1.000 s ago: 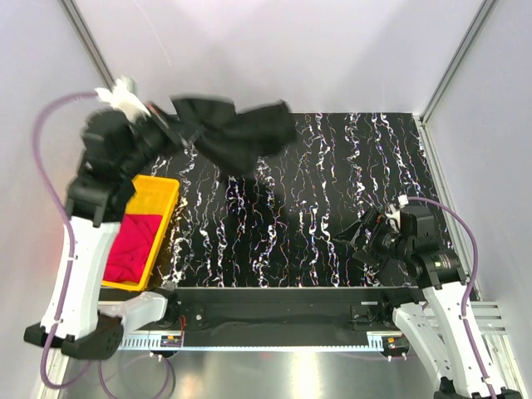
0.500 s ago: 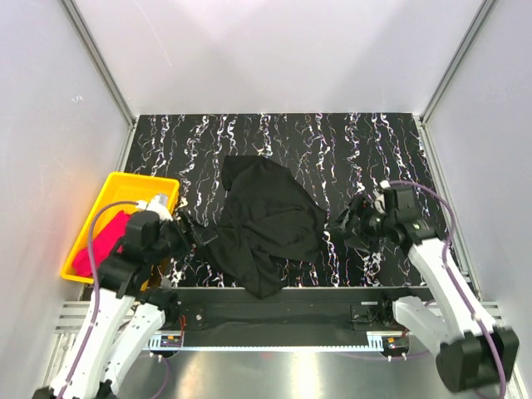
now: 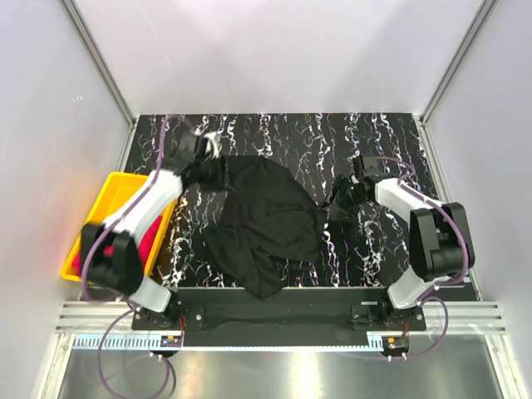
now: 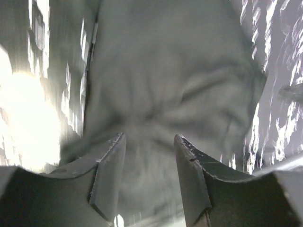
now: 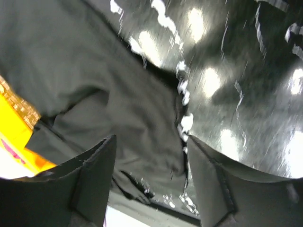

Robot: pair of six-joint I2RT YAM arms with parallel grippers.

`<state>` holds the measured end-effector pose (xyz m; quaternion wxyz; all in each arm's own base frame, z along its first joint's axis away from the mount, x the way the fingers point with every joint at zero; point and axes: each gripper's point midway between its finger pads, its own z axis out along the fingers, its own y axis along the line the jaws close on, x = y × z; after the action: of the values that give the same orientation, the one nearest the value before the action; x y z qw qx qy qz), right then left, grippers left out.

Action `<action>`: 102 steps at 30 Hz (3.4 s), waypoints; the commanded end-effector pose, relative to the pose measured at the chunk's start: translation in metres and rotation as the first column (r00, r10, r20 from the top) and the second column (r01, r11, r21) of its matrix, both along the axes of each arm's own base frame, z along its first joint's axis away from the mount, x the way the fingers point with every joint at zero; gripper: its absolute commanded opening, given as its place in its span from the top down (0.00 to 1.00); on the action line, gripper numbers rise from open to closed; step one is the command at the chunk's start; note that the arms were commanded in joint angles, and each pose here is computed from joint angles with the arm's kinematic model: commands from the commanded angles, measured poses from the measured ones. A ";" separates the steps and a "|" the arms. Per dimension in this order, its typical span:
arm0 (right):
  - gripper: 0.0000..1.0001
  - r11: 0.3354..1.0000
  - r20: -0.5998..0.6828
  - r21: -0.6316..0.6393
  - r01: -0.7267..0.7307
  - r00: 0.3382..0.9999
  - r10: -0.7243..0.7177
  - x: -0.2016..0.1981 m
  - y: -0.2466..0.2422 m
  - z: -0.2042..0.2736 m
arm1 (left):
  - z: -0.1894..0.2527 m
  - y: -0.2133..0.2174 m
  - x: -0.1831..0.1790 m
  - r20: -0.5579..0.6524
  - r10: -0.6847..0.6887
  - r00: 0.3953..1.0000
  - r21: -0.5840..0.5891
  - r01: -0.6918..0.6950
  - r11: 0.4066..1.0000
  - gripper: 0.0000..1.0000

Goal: Fold and stack the t-shirts
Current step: Flatten the tshirt out

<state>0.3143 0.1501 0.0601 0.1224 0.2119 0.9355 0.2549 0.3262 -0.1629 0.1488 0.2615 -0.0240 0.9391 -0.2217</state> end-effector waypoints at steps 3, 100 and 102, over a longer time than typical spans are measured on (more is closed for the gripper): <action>0.37 0.996 0.054 -0.087 -0.002 0.999 0.007 0.033 -0.006 -0.008 | -0.010 -0.038 0.116 0.203 -0.157 0.967 0.108 0.137 0.985 0.47; 0.43 0.817 0.196 0.270 -0.510 0.860 0.472 -0.119 0.118 0.070 | 0.017 -0.068 -0.140 0.015 -0.361 0.932 -0.066 0.361 0.930 0.39; 0.41 0.782 0.181 0.233 -0.578 0.816 0.549 -0.143 0.135 0.059 | -0.002 -0.052 -0.138 -0.055 -0.290 0.956 -0.079 0.285 0.955 0.37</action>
<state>0.1939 0.2599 0.1131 0.0640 0.0007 0.9110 0.4074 0.1975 -0.2402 0.1772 0.2450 0.1406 0.9052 -0.3176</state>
